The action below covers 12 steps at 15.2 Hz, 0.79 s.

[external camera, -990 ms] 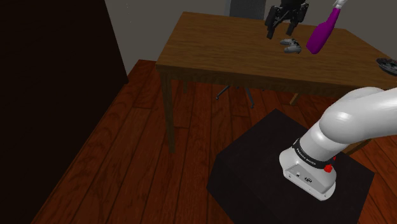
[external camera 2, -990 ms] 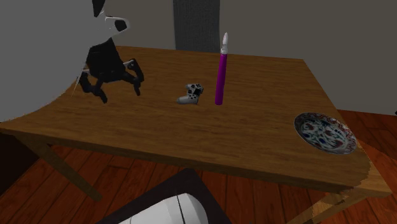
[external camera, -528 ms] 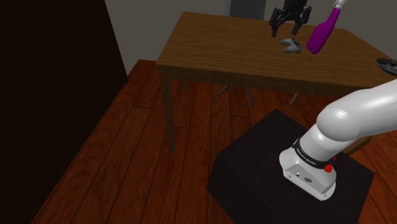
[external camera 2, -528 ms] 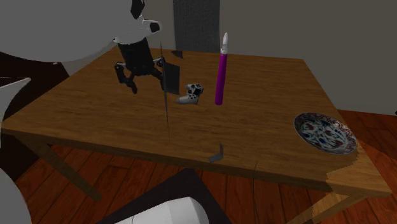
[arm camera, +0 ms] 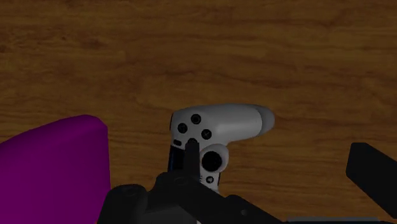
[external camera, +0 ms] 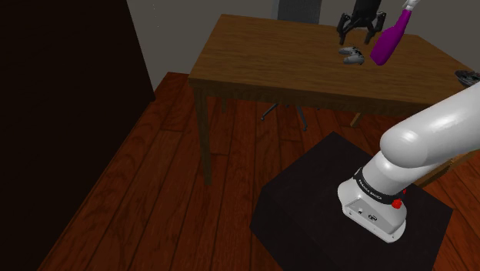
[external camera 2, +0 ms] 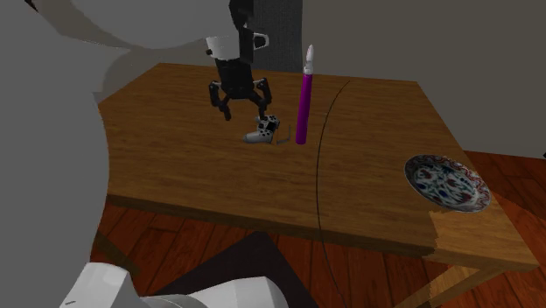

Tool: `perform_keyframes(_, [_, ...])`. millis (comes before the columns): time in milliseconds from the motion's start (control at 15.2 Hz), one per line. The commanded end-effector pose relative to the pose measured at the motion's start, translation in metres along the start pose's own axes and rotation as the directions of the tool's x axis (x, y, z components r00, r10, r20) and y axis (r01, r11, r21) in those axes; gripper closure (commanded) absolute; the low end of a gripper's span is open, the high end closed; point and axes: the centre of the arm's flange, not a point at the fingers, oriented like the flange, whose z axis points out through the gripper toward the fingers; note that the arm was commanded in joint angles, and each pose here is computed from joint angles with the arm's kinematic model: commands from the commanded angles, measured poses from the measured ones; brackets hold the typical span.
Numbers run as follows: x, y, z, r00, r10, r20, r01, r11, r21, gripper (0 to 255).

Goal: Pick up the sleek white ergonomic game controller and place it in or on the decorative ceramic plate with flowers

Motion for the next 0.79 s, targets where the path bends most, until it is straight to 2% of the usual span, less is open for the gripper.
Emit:
perform_keyframes(0, [0.015, 0.02, 0.006, 0.998, 0.058, 0.012, -0.057, 0.998, -0.007, 0])
perform_keyframes(132, [0.031, 0.04, 0.013, 0.993, 0.113, 0.024, -0.113, 0.993, -0.013, 0])
perform_keyframes(726, [0.03, 0.041, 0.054, 0.993, 0.115, 0.024, -0.115, 0.993, -0.014, 0])
